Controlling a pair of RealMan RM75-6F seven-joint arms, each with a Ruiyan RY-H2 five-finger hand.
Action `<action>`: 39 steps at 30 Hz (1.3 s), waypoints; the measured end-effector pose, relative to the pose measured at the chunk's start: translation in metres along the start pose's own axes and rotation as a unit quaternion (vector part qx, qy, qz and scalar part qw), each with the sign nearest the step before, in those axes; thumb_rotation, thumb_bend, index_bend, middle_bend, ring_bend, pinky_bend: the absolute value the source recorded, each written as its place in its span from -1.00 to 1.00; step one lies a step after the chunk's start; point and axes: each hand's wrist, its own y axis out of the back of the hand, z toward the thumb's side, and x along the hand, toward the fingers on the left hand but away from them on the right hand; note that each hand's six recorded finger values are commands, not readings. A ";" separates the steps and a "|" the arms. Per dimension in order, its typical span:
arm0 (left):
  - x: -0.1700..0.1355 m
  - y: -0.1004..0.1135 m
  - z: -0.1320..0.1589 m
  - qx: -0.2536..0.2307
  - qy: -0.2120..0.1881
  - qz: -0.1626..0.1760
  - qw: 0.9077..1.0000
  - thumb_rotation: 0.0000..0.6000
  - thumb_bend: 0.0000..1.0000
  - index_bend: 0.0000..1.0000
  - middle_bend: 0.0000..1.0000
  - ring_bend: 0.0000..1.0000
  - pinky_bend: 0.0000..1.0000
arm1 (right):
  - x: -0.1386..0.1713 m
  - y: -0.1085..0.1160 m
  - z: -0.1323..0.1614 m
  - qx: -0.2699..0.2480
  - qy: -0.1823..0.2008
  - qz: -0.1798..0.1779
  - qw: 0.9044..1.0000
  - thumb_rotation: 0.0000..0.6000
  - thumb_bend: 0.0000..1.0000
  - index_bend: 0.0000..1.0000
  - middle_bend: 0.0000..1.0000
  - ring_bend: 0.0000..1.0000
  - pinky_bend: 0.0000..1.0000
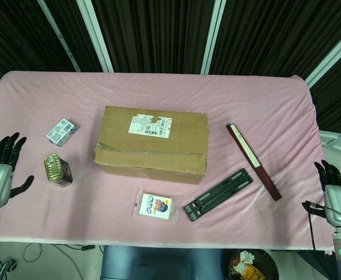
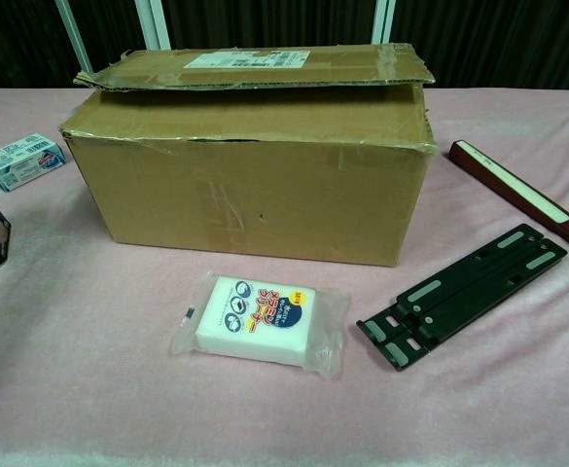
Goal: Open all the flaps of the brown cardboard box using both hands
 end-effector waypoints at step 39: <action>0.126 -0.042 0.172 0.073 -0.119 -0.062 0.988 1.00 -0.33 -1.00 -1.00 -1.00 -1.00 | -0.005 0.001 -0.010 -0.048 -0.039 0.014 0.998 1.00 -0.61 -1.00 -1.00 -1.00 -0.53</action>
